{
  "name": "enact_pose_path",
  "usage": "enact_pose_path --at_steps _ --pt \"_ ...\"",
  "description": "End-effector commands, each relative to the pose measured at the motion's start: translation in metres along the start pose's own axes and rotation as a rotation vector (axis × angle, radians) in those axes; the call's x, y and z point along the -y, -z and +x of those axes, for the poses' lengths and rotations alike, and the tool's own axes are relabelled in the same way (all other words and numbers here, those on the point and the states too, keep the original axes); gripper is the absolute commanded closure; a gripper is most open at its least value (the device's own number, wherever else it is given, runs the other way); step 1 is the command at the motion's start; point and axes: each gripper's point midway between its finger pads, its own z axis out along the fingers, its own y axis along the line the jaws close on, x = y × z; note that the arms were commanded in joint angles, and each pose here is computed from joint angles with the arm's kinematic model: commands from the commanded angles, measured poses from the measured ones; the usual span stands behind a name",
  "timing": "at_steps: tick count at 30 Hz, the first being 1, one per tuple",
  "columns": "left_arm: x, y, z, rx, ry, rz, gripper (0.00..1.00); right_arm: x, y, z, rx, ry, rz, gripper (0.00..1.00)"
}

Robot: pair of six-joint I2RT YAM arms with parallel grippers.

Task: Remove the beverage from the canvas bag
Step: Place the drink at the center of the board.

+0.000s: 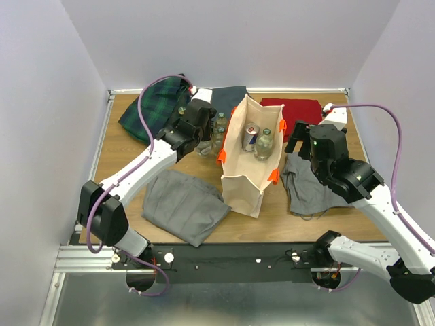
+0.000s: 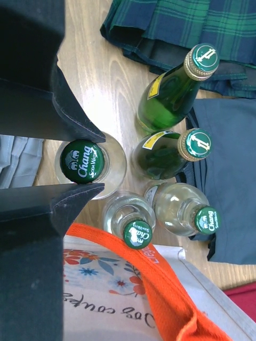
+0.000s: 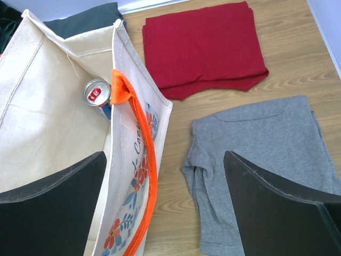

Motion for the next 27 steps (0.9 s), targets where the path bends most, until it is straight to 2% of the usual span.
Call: enact_pose_path --at_steps 1,13,27 --pt "-0.003 -0.001 -0.047 0.167 0.102 -0.039 1.00 -0.002 0.001 -0.003 0.008 -0.003 -0.004 0.00" --pt "-0.001 -0.020 -0.030 0.130 0.110 -0.040 1.00 -0.003 -0.001 -0.004 0.009 0.004 -0.001 0.00" --pt "0.000 -0.037 -0.011 0.150 0.127 -0.037 1.00 0.002 0.002 -0.003 0.014 -0.005 0.007 0.00"
